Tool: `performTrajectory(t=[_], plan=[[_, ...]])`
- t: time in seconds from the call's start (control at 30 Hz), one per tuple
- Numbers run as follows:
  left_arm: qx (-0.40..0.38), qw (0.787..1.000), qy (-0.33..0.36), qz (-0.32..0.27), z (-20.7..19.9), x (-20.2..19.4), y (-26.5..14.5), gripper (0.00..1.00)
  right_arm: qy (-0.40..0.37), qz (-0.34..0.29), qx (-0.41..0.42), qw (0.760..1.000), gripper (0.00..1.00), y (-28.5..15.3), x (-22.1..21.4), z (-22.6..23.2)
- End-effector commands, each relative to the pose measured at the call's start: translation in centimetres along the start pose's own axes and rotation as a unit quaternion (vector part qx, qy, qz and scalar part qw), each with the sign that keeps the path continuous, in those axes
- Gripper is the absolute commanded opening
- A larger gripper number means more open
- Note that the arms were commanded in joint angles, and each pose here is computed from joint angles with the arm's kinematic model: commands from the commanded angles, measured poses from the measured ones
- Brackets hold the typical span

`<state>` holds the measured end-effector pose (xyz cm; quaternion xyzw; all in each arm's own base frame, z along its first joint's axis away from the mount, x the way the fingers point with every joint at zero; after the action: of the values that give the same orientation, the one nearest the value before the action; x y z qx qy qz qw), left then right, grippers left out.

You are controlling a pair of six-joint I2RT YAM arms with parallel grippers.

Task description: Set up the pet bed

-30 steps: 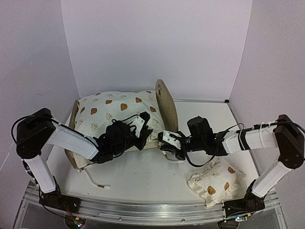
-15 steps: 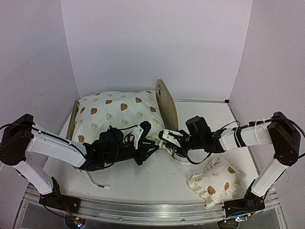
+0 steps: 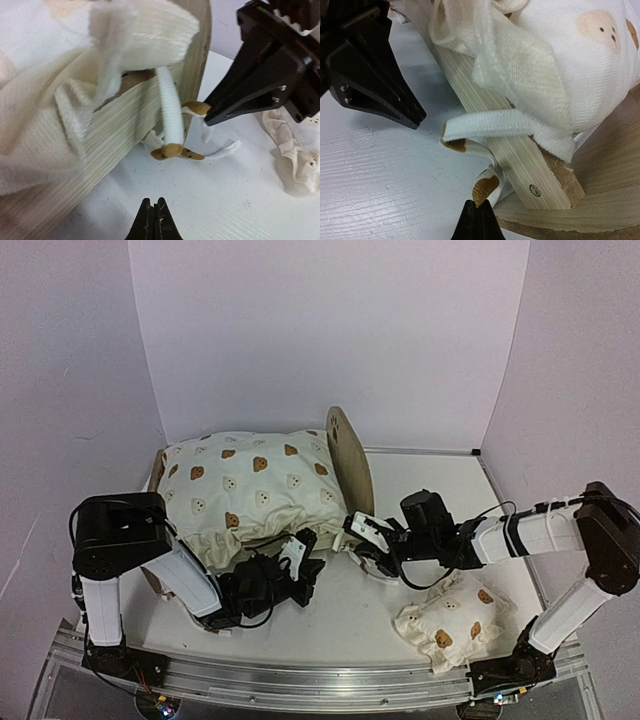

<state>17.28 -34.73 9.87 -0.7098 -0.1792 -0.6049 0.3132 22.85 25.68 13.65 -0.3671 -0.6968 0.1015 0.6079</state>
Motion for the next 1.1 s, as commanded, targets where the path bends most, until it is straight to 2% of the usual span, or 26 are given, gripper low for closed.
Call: performTrajectory(t=[0.0, 0.17, 0.33, 0.6, 0.83, 1.07], plan=[[0.107, 0.989, -0.020, -0.099, 0.3, 3.3, 0.9, 0.00, 0.002, -0.054, -0.006, 0.999, 0.00, -1.1, 2.0, -0.4], [0.159, 0.981, -0.002, -0.110, -0.3, 3.7, 2.1, 0.00, 0.000, -0.053, -0.007, 0.999, 0.00, -0.7, 2.2, -0.6], [0.167, 0.980, 0.009, -0.111, -0.7, 3.8, 3.1, 0.00, 0.001, -0.067, -0.006, 0.998, 0.00, -0.8, 3.0, -0.9], [0.089, 0.989, 0.046, -0.105, -2.0, 4.1, 3.3, 0.01, 0.002, -0.057, -0.041, 0.998, 0.00, 0.2, 3.9, -2.2], [0.052, 0.991, 0.079, -0.091, -2.6, 4.0, 3.7, 0.11, -0.022, -0.051, -0.013, 0.998, 0.00, 1.4, 3.9, -2.1], [0.081, 0.985, 0.129, -0.076, -2.3, 4.4, 4.1, 0.25, -0.061, -0.048, 0.015, 0.997, 0.00, 1.8, 3.6, -1.6]])
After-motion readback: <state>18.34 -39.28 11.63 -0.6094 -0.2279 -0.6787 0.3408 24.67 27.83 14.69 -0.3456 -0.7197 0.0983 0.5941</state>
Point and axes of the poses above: each gripper's point midway between its finger pads, its own y axis out along the fingers, its own z axis along the line the jaws close on, x = y × z, the point moved 9 cm from there along -y, back along the fingers, and after that the axes turned 2 degrees about y, right-handed, at the moved point
